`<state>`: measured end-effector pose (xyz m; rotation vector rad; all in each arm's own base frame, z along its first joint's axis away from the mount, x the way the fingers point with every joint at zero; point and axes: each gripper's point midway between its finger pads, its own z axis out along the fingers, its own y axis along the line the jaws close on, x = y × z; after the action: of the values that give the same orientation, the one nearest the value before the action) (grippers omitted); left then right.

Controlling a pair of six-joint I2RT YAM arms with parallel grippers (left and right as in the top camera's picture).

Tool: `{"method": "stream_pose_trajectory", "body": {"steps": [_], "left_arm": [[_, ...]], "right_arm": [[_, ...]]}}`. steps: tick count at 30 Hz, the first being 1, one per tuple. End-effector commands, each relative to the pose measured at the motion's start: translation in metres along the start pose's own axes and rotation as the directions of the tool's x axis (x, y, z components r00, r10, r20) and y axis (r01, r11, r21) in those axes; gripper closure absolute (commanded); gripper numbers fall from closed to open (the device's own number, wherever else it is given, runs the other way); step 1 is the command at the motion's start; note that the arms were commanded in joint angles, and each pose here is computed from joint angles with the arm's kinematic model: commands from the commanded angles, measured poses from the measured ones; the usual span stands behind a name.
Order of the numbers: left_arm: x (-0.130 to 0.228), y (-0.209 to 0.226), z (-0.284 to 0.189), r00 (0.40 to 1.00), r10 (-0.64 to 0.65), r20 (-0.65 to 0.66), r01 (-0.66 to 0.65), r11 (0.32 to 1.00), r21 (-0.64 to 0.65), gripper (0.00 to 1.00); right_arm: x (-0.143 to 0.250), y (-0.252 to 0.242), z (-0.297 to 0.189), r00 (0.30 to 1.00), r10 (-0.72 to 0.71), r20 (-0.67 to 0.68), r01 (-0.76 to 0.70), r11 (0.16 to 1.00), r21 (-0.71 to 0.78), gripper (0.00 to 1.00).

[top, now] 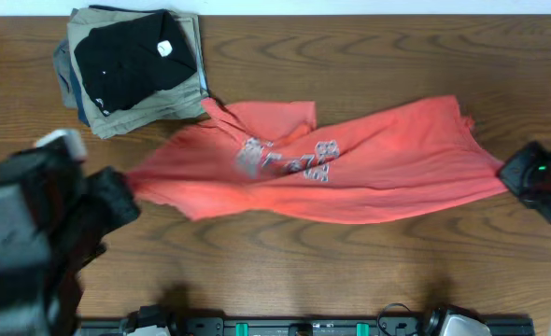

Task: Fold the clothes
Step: 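Lift the shirt by both edges and fling it forward onto the table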

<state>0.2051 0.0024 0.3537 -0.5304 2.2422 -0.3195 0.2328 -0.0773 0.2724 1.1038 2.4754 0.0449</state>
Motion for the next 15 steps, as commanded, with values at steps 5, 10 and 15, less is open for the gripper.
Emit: {"method": "stream_pose_trajectory", "body": {"steps": [5,10,15], "left_arm": [[-0.039,-0.039,-0.122,0.961,0.027,0.275,-0.057,0.993,0.103,0.94],[-0.044,-0.058,-0.181,0.922,0.036,0.384,-0.108,0.98,0.168,0.94],[-0.057,-0.066,-0.198,0.896,0.036,0.442,-0.13,0.974,0.185,0.94]], "right_arm": [[-0.018,0.004,-0.112,0.974,-0.017,0.227,0.04,0.994,-0.098,0.99],[-0.026,0.004,-0.174,0.917,-0.013,0.399,0.083,0.984,-0.159,0.99],[-0.03,0.006,-0.188,0.898,-0.001,0.439,0.089,0.98,-0.18,0.99]]}}
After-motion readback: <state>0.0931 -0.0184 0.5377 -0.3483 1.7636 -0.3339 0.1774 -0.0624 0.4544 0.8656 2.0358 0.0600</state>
